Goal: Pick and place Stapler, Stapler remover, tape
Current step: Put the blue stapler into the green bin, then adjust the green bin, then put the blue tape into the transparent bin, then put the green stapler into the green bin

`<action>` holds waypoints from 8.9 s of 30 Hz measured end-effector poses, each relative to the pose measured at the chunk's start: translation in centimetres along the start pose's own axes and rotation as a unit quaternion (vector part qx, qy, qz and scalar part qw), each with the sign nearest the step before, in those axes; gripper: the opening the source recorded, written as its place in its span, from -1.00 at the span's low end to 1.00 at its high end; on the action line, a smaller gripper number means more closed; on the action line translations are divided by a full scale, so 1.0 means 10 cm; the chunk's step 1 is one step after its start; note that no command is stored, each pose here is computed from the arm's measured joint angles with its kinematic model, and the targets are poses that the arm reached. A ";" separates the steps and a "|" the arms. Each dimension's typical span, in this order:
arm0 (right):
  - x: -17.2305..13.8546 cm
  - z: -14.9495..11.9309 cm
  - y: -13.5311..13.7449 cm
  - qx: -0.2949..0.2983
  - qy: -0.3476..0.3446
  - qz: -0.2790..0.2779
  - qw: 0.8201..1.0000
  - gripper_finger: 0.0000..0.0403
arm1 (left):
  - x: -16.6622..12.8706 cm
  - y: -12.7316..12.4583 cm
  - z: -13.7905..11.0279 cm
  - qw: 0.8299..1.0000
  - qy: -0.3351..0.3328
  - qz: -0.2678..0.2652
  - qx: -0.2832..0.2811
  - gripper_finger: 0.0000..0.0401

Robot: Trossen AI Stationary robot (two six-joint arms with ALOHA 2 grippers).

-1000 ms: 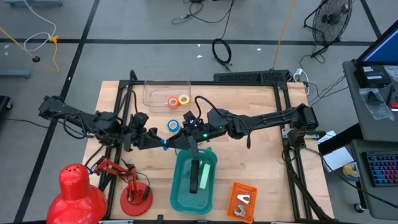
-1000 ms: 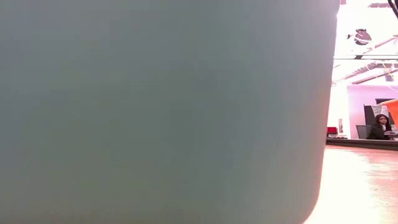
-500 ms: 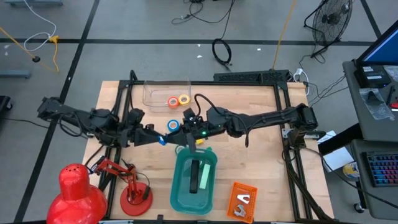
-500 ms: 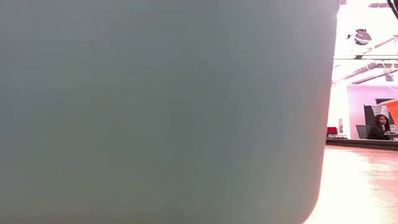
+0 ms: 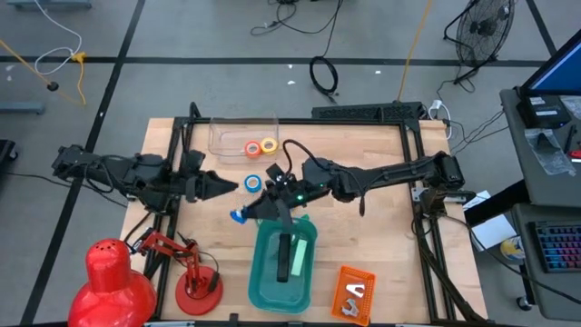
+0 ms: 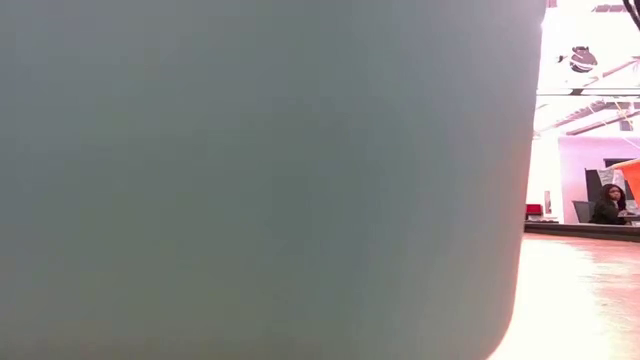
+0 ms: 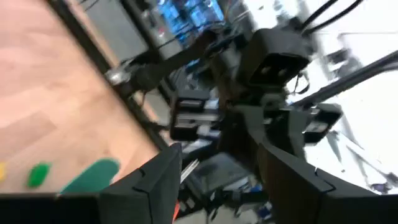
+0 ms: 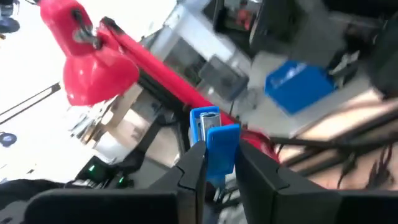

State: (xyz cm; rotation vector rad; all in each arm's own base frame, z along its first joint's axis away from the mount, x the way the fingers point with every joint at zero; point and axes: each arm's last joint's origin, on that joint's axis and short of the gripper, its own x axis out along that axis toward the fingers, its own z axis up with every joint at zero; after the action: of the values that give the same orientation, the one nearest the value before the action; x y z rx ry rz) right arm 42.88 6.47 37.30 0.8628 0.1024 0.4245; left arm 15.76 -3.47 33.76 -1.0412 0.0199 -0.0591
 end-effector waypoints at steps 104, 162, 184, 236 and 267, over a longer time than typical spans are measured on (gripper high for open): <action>-0.79 -0.74 -0.81 -0.017 0.174 -0.477 0.861 -1.00 | -0.13 0.36 -0.13 0.978 0.063 0.196 0.021 0.07; -1.71 0.02 0.45 -0.192 0.049 -0.368 0.908 -0.37 | 0.68 2.34 0.09 0.801 0.196 0.554 -0.110 -0.51; -1.72 0.03 0.43 -0.202 0.052 -0.371 0.905 -0.37 | 0.84 1.13 1.70 0.823 0.098 0.558 0.033 -0.80; -1.67 -0.08 0.52 -0.195 0.066 -0.351 0.913 -0.37 | 0.61 2.69 1.84 0.638 0.239 0.727 -0.083 -0.28; -1.70 -0.05 0.47 -0.201 0.072 -0.367 0.905 -0.37 | 1.37 0.97 0.75 0.819 0.345 0.441 0.129 -0.65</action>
State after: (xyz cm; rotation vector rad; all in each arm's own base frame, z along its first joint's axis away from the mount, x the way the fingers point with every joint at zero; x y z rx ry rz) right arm 25.73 2.64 39.10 0.3341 0.4457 -0.2038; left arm 30.14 7.08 29.29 -0.6080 1.1278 0.4019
